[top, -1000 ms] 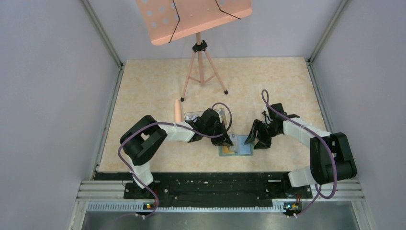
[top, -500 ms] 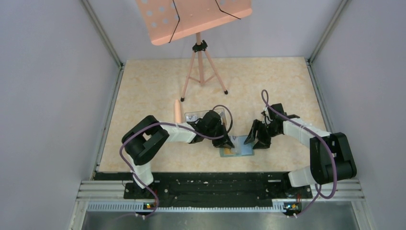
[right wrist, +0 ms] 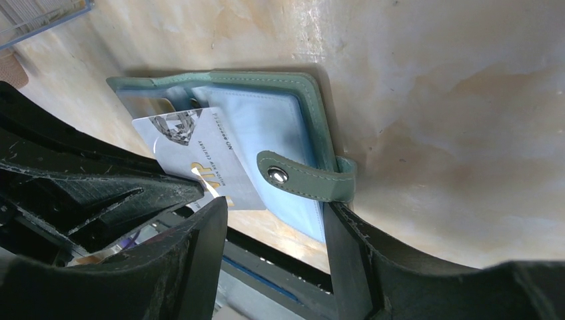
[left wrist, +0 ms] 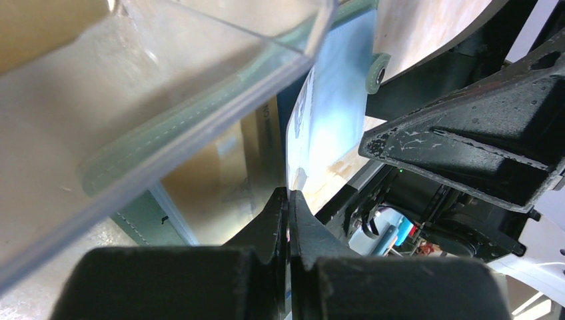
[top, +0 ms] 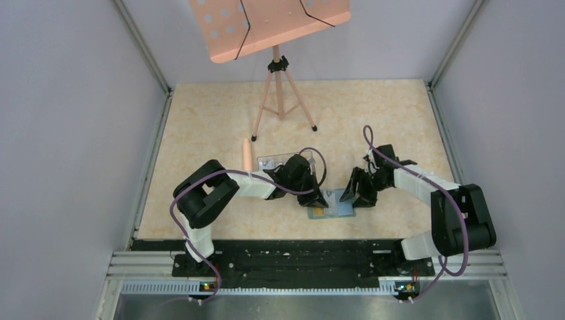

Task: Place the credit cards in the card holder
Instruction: Insert the credit card into the card holder.

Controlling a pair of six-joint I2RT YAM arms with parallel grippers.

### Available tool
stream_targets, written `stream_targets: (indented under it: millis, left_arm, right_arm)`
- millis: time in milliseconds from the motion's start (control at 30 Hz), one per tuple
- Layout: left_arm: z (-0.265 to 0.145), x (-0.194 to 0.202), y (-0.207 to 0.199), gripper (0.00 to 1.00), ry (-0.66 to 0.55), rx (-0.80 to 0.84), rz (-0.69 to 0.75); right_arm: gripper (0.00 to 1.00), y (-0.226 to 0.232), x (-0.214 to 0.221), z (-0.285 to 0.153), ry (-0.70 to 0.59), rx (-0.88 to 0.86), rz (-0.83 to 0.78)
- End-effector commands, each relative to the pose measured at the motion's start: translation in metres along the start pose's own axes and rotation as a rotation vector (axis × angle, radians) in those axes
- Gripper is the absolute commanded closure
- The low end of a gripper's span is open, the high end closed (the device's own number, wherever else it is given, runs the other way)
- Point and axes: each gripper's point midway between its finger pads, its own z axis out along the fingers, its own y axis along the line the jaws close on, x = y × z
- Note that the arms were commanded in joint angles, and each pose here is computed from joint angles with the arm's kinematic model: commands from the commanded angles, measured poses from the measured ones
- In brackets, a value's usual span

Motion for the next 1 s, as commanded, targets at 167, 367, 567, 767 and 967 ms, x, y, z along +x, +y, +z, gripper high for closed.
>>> stream_targets:
  millis: [167, 367, 567, 767, 967]
  left_arm:
    - [0.002, -0.01, 0.007, 1.0, -0.05, 0.013, -0.029]
    - [0.003, -0.015, 0.004, 1.0, -0.045, 0.025, -0.017]
    - [0.001, -0.021, 0.011, 1.0, -0.062, -0.018, -0.008]
    - [0.01, -0.024, 0.008, 1.0, -0.045, -0.003, -0.015]
    - [0.014, -0.023, 0.009, 1.0, -0.035, -0.001, -0.021]
  right_arm:
    - [0.45, 0.001, 0.004, 0.0, -0.002, -0.014, -0.022]
    - [0.45, -0.002, 0.006, 0.002, 0.006, -0.009, -0.023]
    - [0.45, -0.002, 0.007, 0.002, 0.008, -0.01, -0.021]
    - [0.45, -0.002, 0.008, 0.002, 0.011, -0.015, -0.021]
    - [0.45, -0.001, 0.008, 0.003, 0.012, -0.024, -0.017]
